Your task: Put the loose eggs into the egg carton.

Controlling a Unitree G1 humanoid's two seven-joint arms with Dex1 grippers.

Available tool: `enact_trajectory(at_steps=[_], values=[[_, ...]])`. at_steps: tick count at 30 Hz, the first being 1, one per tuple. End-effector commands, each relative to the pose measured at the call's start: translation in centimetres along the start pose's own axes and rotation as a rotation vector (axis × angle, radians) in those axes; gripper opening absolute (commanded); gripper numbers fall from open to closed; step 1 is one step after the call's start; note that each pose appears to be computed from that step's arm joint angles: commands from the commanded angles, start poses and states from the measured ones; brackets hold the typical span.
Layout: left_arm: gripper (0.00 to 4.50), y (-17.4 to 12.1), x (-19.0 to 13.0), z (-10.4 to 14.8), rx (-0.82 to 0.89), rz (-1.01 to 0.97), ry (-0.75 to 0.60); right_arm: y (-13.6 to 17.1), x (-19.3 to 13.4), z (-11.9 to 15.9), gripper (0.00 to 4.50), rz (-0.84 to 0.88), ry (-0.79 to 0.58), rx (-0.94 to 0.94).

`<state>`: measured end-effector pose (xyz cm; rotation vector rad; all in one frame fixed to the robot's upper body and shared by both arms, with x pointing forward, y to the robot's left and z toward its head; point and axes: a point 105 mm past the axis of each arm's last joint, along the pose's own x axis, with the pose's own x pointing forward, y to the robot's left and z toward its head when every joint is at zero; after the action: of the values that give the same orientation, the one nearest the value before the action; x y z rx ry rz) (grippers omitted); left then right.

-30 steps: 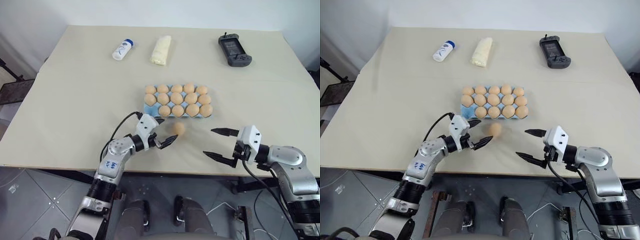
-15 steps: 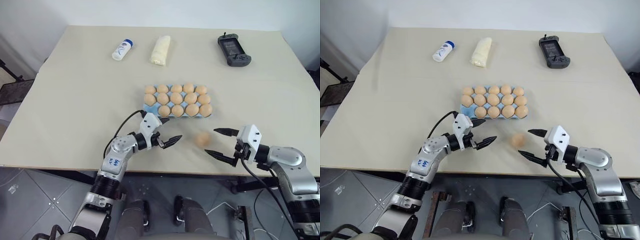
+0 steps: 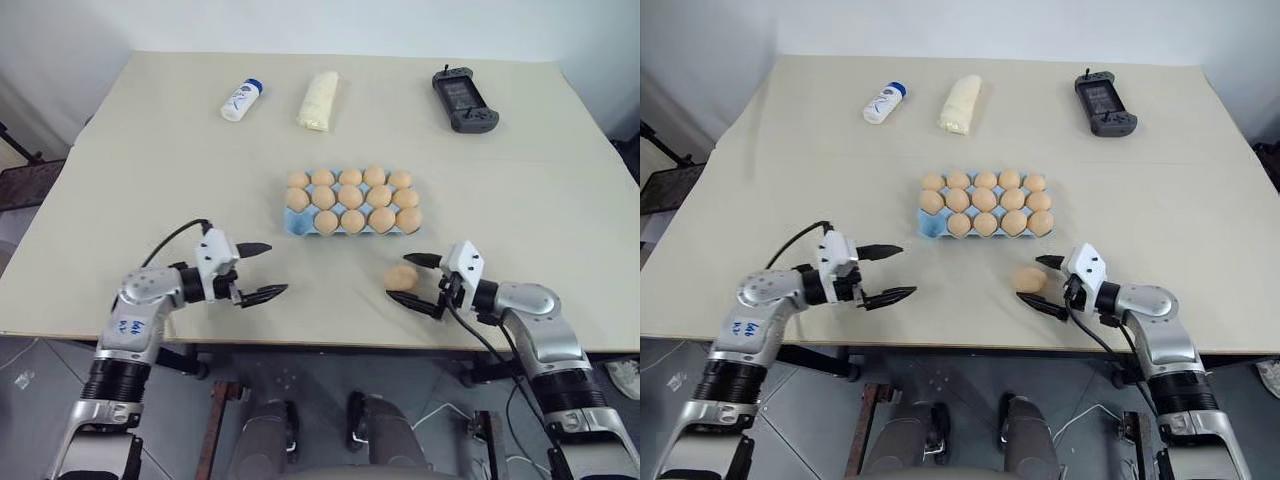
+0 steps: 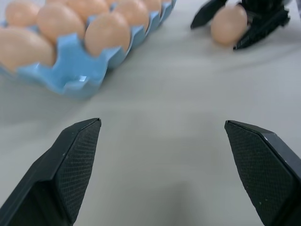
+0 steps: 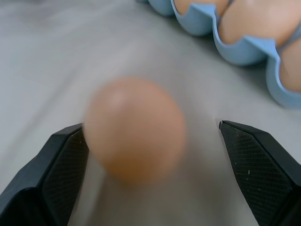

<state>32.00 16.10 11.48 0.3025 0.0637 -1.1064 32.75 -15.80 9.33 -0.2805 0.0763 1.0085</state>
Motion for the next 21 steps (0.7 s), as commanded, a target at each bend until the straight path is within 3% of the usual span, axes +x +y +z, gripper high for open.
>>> enact_trajectory(at_steps=[1,6,8,12,16,21], values=[[4.5,0.5,-0.7,0.8,0.035,0.0,-0.029,-0.2,0.6,0.5,4.12,0.0,-0.029,-0.018],[4.5,0.6,-1.0,0.9,0.04,0.011,-0.03,0.4,2.1,1.8,2.41,0.026,-0.087,-0.016],[4.5,0.6,-1.0,0.8,0.034,0.019,-0.033,1.1,2.6,2.9,1.96,0.065,-0.108,-0.024],[4.5,0.6,-1.2,0.7,0.028,0.03,-0.033,1.4,3.5,5.0,1.96,0.084,-0.151,-0.039],[4.5,1.0,-1.6,0.5,0.011,0.082,-0.041,1.6,7.6,10.6,1.96,0.094,-0.229,-0.065],[4.5,1.1,-1.8,0.4,-0.001,0.113,-0.048,1.0,12.3,13.3,1.96,0.05,-0.219,-0.086]])
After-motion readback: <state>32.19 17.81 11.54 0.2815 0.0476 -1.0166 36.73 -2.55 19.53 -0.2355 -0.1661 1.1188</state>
